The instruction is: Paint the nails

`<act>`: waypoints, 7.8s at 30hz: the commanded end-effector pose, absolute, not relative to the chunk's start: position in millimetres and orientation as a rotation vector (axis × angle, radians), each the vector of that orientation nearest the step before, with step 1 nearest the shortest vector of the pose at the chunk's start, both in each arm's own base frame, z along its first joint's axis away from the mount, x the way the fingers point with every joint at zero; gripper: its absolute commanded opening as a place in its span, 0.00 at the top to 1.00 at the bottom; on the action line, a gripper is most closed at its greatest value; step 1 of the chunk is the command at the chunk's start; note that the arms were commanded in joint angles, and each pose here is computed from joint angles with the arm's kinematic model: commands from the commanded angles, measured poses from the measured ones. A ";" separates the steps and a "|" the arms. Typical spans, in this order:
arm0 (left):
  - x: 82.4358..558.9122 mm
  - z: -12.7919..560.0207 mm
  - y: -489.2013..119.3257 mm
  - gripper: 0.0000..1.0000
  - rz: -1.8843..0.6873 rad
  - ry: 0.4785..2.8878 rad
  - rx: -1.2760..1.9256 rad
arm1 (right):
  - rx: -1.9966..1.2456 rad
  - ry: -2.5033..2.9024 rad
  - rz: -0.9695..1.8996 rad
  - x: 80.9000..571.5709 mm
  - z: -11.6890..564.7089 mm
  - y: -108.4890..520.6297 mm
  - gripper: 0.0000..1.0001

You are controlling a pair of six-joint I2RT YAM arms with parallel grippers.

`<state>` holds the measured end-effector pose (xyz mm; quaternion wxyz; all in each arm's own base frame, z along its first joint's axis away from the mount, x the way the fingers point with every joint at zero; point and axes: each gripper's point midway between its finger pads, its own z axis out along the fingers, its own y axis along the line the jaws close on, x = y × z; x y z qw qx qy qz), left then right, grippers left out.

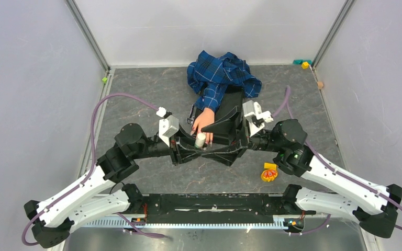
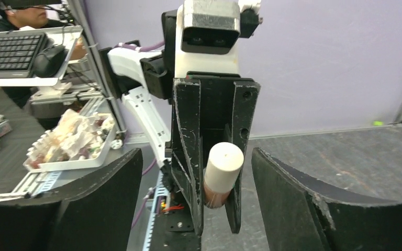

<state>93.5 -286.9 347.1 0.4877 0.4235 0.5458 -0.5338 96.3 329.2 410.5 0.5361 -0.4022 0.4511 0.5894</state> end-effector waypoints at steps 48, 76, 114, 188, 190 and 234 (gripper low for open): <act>174.4 330.9 -253.3 0.98 -0.936 1.580 0.627 | -0.542 1.379 1.394 177.7 398.1 366.2 0.53; 175.4 333.5 -252.2 0.98 -0.944 1.575 0.621 | -0.560 1.456 1.364 186.6 380.8 382.6 0.61; 81.3 362.2 -282.2 0.98 -1.413 1.241 1.088 | -1.194 0.844 1.531 76.3 438.9 337.8 0.36; 197.8 323.7 -239.9 0.98 -0.845 1.602 0.567 | -0.488 1.527 1.260 199.7 396.9 382.0 0.57; 197.7 323.8 -240.4 0.98 -0.846 1.602 0.570 | -0.496 1.523 1.266 198.8 398.7 383.7 0.59; 139.6 351.6 -265.7 0.98 -1.149 1.393 0.823 | -0.806 1.260 1.297 155.3 456.8 364.2 1.00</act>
